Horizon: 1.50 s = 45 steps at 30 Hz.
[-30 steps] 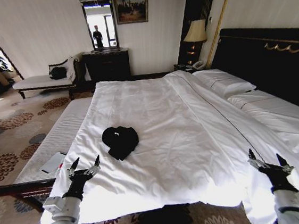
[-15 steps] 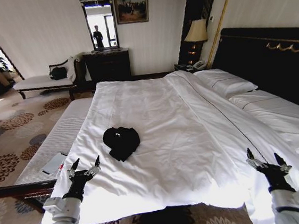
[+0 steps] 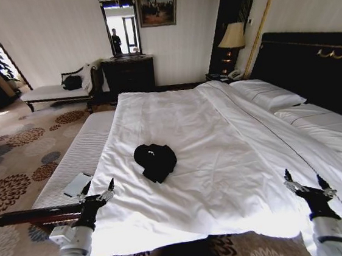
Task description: Fold the clothes on the bed.
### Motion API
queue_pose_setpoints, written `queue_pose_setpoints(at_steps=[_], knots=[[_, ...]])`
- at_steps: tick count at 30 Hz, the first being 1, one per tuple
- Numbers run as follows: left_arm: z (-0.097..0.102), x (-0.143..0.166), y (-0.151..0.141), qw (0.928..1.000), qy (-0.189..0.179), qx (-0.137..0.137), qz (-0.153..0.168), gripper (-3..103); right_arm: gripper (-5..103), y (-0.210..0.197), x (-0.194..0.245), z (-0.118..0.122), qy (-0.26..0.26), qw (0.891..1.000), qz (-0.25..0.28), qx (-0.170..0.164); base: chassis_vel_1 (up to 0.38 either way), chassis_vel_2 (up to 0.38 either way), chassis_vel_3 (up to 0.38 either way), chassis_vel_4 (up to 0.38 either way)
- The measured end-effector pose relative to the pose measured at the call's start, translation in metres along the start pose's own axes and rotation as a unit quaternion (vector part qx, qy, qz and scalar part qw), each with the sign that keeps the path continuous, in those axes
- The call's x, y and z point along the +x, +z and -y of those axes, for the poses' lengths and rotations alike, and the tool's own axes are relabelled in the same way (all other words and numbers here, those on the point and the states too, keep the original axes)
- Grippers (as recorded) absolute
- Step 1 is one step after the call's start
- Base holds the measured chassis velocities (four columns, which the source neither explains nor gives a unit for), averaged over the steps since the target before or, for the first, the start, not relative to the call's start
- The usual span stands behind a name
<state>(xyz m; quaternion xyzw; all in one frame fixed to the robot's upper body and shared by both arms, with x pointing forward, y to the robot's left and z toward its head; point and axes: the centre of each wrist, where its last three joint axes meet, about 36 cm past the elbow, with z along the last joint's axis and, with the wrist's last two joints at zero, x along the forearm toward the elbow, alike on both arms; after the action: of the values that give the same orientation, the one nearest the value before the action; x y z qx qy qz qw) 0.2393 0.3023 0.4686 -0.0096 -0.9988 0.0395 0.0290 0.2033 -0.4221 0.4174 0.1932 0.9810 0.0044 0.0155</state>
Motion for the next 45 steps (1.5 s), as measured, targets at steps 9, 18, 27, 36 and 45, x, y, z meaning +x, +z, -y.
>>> queue_pose_setpoints(at_steps=[9,18,27,36,45], knots=[[0.004,-0.005,-0.002,0.9999,0.013,-0.003,0.000,100,100,0.004,0.005,-0.006,-0.014,1.000,-0.008,-0.006,-0.125,0.052,0.115,-0.069],[-0.002,-0.014,-0.011,0.9997,0.026,-0.003,0.000,100,100,-0.006,-0.002,-0.037,-0.055,0.998,-0.012,-0.014,-0.070,0.110,0.078,-0.103],[-0.046,-0.052,-0.022,0.9987,0.043,0.023,-0.018,100,100,-0.015,-0.010,-0.045,-0.069,0.997,-0.017,-0.011,0.006,-0.011,-0.010,0.005],[-0.097,-0.142,-0.047,0.9929,0.092,0.062,-0.043,100,100,-0.017,-0.001,-0.042,-0.066,0.998,-0.025,-0.001,0.000,0.000,0.000,0.000],[-0.110,-0.243,-0.032,0.9852,0.108,0.046,-0.125,100,100,-0.014,0.002,-0.039,-0.055,0.998,-0.028,0.000,0.000,0.000,0.000,0.000]])
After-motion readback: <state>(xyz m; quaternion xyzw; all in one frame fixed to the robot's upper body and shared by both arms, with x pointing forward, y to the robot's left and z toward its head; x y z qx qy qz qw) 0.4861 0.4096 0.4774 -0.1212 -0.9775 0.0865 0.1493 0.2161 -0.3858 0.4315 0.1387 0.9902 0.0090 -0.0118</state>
